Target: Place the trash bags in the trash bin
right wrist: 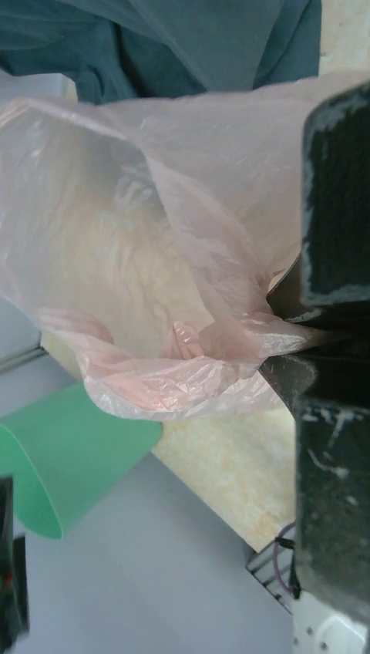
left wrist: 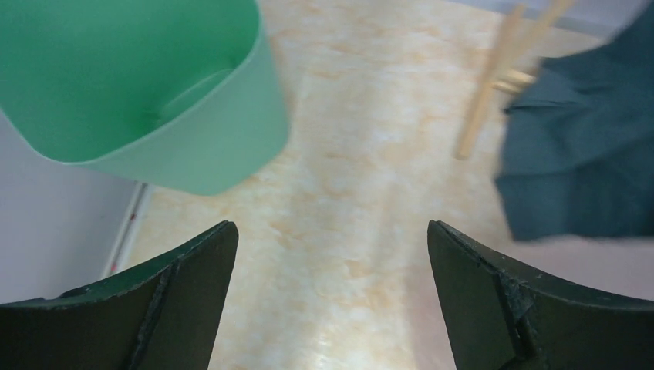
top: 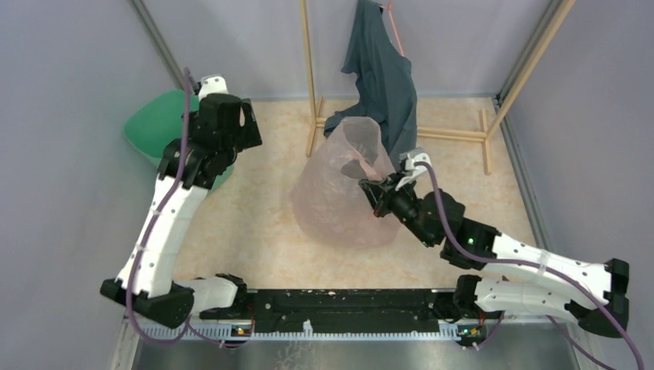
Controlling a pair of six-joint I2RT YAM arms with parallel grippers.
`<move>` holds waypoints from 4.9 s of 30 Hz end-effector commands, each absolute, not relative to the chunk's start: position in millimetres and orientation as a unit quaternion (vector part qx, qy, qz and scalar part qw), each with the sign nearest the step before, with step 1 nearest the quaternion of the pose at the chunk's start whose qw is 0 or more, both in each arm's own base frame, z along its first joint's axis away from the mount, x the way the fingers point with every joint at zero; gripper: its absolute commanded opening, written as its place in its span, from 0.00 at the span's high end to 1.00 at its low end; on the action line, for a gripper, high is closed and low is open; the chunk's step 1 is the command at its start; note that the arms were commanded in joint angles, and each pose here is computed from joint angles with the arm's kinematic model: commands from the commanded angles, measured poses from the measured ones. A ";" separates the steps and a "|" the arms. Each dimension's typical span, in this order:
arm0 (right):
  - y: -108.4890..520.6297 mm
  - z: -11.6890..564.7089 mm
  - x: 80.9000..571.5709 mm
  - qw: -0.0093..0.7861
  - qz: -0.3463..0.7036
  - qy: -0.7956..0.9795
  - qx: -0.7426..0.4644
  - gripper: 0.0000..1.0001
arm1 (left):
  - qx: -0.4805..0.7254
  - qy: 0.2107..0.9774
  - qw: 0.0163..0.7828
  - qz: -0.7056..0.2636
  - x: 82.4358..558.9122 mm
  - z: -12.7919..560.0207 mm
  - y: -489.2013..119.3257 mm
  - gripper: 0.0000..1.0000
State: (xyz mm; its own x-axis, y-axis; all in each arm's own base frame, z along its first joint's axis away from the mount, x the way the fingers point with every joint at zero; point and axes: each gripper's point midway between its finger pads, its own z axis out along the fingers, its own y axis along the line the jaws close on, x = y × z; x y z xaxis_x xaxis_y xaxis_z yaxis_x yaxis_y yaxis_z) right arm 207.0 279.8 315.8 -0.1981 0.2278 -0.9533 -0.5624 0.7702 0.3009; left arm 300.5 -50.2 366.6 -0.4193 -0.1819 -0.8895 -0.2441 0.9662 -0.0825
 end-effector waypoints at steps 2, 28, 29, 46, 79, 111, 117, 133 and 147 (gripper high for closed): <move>258.3 317.8 190.6 0.621 0.320 0.698 -0.158 1.00 | -0.142 0.828 0.523 0.143 349.8 366.0 0.2 0.02; 237.7 339.1 189.1 0.642 0.318 0.676 -0.173 1.00 | -0.161 0.858 0.429 0.233 461.7 287.4 73.5 0.44; 237.3 340.1 189.2 0.642 0.316 0.677 -0.173 1.00 | -0.160 0.857 0.427 0.238 460.4 287.3 75.2 0.52; 230.4 367.8 189.1 0.646 0.334 0.673 -0.135 1.00 | -0.107 0.889 0.438 0.083 394.3 309.8 10.0 1.00; 206.8 561.2 178.8 0.720 0.393 0.566 -0.088 1.00 | 0.128 0.848 0.438 -0.270 217.4 366.1 -258.6 0.26; 340.6 569.5 208.0 0.610 0.557 0.561 0.054 1.00 | 0.102 0.628 0.607 -0.476 67.0 516.0 -100.5 0.02; 318.3 483.5 253.0 0.582 0.509 0.633 0.039 1.00 | 0.061 0.653 0.606 -0.450 83.1 517.3 -96.4 0.02; 285.2 505.0 199.9 0.555 0.494 0.664 -0.090 1.00 | -0.083 0.766 0.578 -0.269 180.0 474.7 -106.3 0.06; 318.2 502.1 208.4 0.503 0.545 0.659 -0.123 1.00 | -0.099 0.797 0.544 -0.243 193.0 426.8 -119.8 0.12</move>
State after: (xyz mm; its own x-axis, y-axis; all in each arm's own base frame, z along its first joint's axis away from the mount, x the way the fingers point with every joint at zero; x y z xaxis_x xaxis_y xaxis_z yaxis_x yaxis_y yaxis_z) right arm 199.0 305.6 499.6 -0.4294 0.3873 -0.8158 -0.6970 0.4323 0.5721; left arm 180.6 -109.5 458.1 -0.3342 -0.4529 -0.8266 0.1713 0.8332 -0.5258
